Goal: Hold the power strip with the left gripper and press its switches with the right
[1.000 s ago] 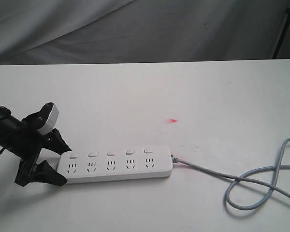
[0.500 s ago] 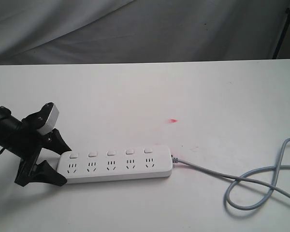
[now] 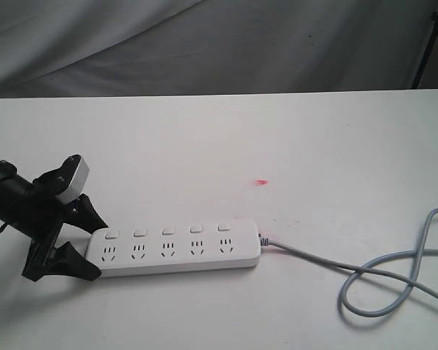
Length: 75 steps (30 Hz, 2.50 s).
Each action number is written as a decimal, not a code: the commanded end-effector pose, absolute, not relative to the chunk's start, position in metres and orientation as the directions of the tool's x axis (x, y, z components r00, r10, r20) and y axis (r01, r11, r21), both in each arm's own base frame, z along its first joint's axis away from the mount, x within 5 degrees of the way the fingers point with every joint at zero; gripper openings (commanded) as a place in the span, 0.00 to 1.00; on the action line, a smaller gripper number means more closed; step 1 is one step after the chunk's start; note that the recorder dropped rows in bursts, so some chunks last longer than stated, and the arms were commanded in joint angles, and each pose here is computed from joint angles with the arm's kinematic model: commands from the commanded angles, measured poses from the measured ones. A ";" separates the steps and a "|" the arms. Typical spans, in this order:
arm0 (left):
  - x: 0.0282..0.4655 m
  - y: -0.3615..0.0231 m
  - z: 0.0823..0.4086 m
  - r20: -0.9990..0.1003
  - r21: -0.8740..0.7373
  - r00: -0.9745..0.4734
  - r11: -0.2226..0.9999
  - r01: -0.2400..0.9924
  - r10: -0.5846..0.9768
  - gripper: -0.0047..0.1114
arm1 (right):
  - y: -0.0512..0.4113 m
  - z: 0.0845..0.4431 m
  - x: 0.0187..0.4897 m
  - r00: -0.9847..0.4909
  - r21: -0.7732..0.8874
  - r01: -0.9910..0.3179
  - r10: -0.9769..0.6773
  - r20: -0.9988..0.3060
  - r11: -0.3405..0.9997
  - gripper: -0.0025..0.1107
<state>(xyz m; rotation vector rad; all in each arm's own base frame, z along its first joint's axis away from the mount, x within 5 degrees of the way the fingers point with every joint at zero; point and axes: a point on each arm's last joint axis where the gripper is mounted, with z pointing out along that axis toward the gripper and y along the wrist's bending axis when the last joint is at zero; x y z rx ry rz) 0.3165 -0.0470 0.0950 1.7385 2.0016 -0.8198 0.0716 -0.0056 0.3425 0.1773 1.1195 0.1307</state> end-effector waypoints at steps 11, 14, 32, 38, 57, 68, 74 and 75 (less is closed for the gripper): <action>0.317 -0.047 0.093 -0.606 -0.186 -0.169 0.067 0.980 0.778 0.07 | -0.028 0.429 0.227 -0.237 -0.226 0.124 -0.193 -0.952 0.966 0.02; 0.317 -0.047 0.093 -0.606 -0.186 -0.169 0.067 0.980 0.778 0.07 | -0.027 0.421 0.253 -0.381 -0.305 0.018 -0.275 -0.883 0.952 0.02; 0.317 -0.047 0.093 -0.606 -0.186 -0.169 0.067 0.980 0.778 0.07 | 0.026 0.334 0.344 -0.302 -0.125 -0.744 -0.497 -0.813 0.657 0.02; 0.317 -0.047 0.093 -0.606 -0.186 -0.169 0.067 0.980 0.778 0.07 | 0.035 0.313 0.363 -0.249 -0.112 -0.785 -0.476 -0.843 0.610 0.15; 0.317 -0.047 0.093 -0.606 -0.186 -0.169 0.067 0.980 0.778 0.07 | 0.136 0.241 0.391 -0.137 -0.318 -0.813 -0.692 -0.709 0.488 0.83; 0.317 -0.047 0.093 -0.606 -0.186 -0.169 0.067 0.980 0.778 0.07 | 0.146 0.244 0.400 -0.120 -0.439 -0.702 -0.701 -0.703 0.560 0.84; 0.317 -0.047 0.093 -0.606 -0.186 -0.169 0.067 0.980 0.778 0.07 | 0.148 0.242 0.396 -0.130 -0.396 -0.737 -0.691 -0.711 0.547 0.84; 0.317 -0.047 0.093 -0.606 -0.186 -0.169 0.067 0.980 0.778 0.07 | 0.149 0.242 0.395 -0.130 -0.390 -0.744 -0.691 -0.711 0.542 0.84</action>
